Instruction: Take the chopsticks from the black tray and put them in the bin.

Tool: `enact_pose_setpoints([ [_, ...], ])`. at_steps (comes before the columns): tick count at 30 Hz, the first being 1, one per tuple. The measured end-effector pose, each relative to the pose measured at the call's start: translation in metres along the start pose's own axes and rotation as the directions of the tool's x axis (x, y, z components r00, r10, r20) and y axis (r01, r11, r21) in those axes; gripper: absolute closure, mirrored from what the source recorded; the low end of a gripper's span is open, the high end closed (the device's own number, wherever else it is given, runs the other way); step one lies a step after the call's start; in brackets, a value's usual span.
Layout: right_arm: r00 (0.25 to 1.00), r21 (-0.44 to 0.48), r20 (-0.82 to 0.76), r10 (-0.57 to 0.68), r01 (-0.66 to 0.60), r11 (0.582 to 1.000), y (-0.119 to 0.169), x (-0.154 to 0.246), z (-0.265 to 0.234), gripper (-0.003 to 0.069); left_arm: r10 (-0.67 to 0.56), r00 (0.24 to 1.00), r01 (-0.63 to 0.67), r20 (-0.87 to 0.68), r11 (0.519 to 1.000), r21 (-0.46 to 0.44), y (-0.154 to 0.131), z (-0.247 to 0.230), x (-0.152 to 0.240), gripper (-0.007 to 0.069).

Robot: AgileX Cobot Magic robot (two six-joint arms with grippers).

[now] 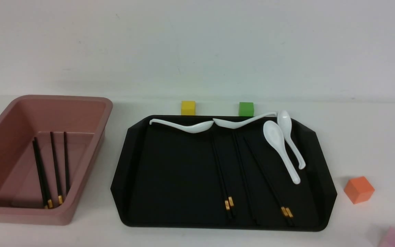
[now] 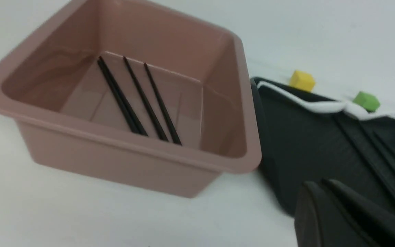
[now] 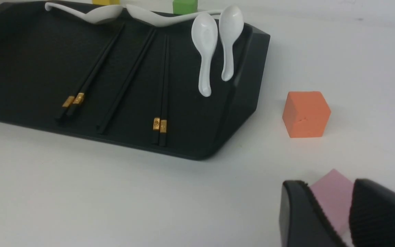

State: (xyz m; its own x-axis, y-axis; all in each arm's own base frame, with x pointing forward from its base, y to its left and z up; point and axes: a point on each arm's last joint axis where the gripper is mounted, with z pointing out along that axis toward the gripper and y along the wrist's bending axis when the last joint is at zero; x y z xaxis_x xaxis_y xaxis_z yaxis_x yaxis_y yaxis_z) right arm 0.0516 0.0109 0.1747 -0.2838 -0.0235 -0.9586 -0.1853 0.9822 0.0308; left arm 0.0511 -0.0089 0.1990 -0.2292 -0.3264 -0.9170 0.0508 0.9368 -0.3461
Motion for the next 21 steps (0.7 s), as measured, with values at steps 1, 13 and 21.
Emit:
enact_pose_setpoints([
  [1,1.000,0.000,0.000,0.001,-0.001,1.000,0.000,0.000,0.000,0.0419,0.005,1.000,-0.005,-0.002,1.000,0.005,0.000,0.000,0.001,0.0634],
  [13,1.000,0.000,0.000,0.000,0.000,1.000,0.000,0.000,0.000,0.0419,0.060,0.991,-0.057,-0.116,0.998,0.033,0.007,0.006,0.027,0.0627],
  [21,1.000,0.000,0.000,0.000,0.000,1.000,0.000,0.000,0.000,0.0419,0.061,0.990,-0.058,-0.123,0.998,0.031,0.007,0.006,0.027,0.0618],
])
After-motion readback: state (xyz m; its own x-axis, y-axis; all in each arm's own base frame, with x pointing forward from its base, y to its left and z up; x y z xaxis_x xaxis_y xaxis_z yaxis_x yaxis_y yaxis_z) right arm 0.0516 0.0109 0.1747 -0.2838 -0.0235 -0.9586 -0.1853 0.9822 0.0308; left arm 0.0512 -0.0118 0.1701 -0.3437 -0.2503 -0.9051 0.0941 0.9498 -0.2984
